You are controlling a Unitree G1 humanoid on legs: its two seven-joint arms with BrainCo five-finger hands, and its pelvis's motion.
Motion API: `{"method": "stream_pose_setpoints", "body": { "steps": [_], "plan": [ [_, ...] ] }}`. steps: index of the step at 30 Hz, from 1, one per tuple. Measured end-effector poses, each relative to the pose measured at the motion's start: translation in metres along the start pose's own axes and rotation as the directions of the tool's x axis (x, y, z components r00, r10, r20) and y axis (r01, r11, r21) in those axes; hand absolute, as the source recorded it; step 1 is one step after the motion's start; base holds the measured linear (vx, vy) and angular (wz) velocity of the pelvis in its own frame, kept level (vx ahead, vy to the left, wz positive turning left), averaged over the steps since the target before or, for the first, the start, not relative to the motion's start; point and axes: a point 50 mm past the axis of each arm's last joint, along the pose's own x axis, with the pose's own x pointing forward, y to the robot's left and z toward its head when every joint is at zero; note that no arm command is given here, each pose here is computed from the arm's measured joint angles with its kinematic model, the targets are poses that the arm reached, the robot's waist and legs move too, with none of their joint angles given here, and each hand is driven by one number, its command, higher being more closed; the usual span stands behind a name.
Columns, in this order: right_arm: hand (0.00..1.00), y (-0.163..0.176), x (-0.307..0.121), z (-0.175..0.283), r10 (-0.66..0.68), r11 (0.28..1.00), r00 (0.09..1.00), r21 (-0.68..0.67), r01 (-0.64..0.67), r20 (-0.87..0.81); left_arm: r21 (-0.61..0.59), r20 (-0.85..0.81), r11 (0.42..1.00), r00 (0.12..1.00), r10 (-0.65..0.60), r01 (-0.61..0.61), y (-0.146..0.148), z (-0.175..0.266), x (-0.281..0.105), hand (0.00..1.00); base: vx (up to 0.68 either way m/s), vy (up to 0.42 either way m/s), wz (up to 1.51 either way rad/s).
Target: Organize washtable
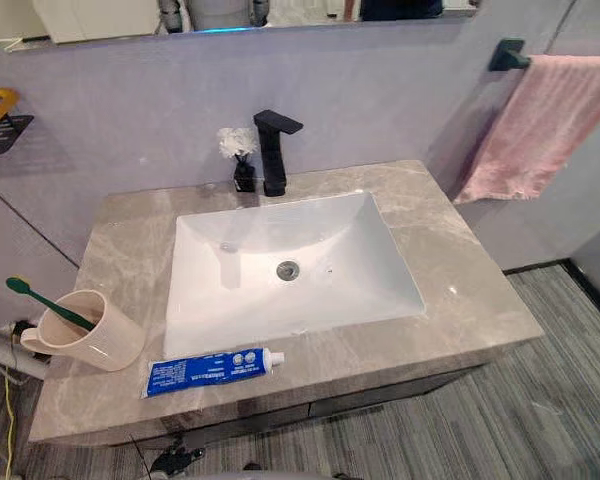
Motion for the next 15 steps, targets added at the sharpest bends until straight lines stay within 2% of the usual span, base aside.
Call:
{"method": "stream_pose_setpoints", "body": {
  "steps": [5, 6, 9, 11, 13, 15],
  "plan": [
    [0.0, -0.032, -0.002, 0.007, -0.11, 0.964, 0.994, 0.245, 0.101, 0.024, 0.024, 0.002, 1.0, 1.0, -0.015, 0.015, -0.003, -0.001, 0.0, 0.0, -0.1, -0.01, -0.01],
    [0.0, -0.047, -0.003, 0.018, -0.167, 0.916, 0.985, 0.376, 0.137, 0.049, 0.032, 0.002, 0.999, 1.0, -0.022, 0.022, -0.002, -0.001, -0.001, 0.0, -0.03, 0.003, 0.0],
    [0.0, -0.067, -0.005, 0.033, -0.246, 0.823, 0.966, 0.544, 0.163, 0.083, 0.038, 0.007, 0.999, 1.0, -0.024, 0.024, 0.001, -0.001, -0.001, 0.0, 0.0, 0.0, 0.0],
    [0.0, -0.085, -0.008, 0.062, -0.317, 0.72, 0.938, 0.68, 0.139, 0.143, 0.043, 0.007, 0.999, 1.0, -0.008, 0.007, 0.007, -0.003, -0.002, 0.0, 0.06, -0.013, 0.04],
    [0.0, -0.099, -0.013, 0.091, -0.388, 0.647, 0.901, 0.754, 0.118, 0.192, 0.024, 0.005, 1.0, 1.0, 0.013, -0.014, 0.013, -0.004, -0.003, 0.0, 0.12, -0.019, 0.04],
    [0.0, -0.108, -0.02, 0.118, -0.439, 0.63, 0.86, 0.772, 0.09, 0.258, 0.002, -0.002, 1.0, 1.0, 0.031, -0.031, 0.017, -0.007, -0.004, 0.0, 0.11, -0.027, 0.12]
  ]
}}
